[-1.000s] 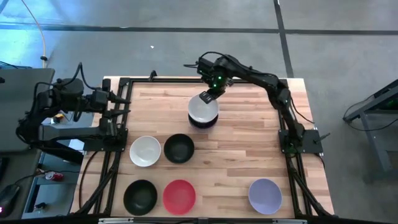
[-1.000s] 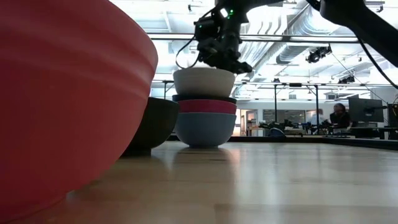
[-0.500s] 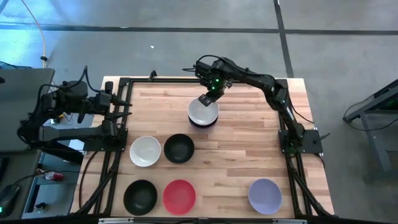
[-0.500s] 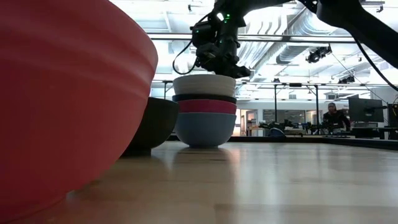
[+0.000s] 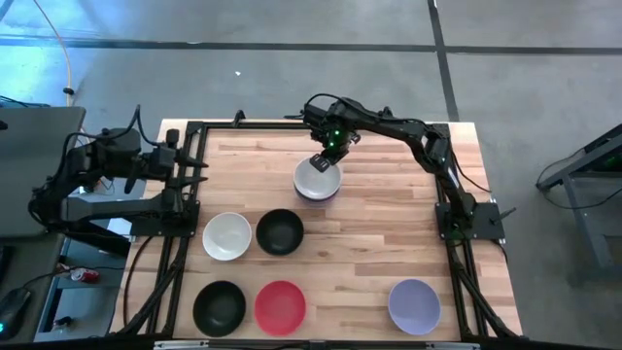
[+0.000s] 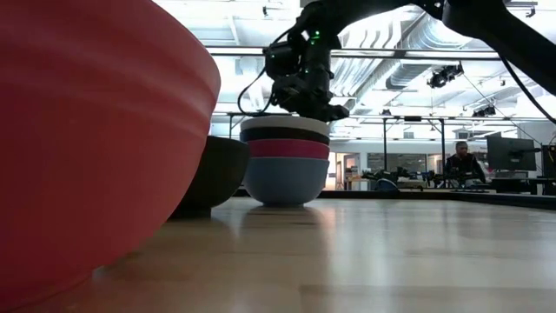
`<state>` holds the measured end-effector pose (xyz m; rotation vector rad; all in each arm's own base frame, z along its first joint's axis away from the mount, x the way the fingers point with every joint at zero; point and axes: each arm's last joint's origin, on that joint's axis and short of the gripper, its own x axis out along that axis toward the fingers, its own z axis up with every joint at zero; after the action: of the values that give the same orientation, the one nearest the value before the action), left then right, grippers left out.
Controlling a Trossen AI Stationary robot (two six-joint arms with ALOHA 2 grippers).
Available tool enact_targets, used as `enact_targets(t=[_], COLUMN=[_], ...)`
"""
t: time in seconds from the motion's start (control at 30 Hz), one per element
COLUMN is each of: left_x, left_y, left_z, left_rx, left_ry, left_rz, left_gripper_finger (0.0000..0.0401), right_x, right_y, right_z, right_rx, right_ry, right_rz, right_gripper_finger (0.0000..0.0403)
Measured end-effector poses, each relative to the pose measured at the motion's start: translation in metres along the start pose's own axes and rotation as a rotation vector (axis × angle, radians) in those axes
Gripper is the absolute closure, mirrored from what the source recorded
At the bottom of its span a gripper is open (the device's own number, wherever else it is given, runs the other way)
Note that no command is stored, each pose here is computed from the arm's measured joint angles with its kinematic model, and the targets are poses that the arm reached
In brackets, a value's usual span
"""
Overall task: Nest bowls inside each other
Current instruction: Stack the right white bowl on top of the black bowl
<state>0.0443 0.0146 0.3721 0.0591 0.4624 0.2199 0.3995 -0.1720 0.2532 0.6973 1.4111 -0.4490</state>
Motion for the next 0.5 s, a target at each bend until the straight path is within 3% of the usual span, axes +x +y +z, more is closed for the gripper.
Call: enact_targets(t=[0.17, 0.5], left_x=[0.000, 0.000], left_y=[0.000, 0.000], left_z=[0.000, 0.000], left_rx=[0.000, -0.002], left_ry=[-0.001, -0.002], left_rz=[0.000, 0.000], left_gripper_finger=[0.0260, 0.0260], right_x=[-0.003, -0.016], right_y=[0.001, 0.003], right_z=[0.002, 0.000], right_rx=[-0.006, -0.051], right_ry=[-0.031, -0.044], right_rz=[0.018, 0.044], right_gripper_finger=[0.0376, 0.0262])
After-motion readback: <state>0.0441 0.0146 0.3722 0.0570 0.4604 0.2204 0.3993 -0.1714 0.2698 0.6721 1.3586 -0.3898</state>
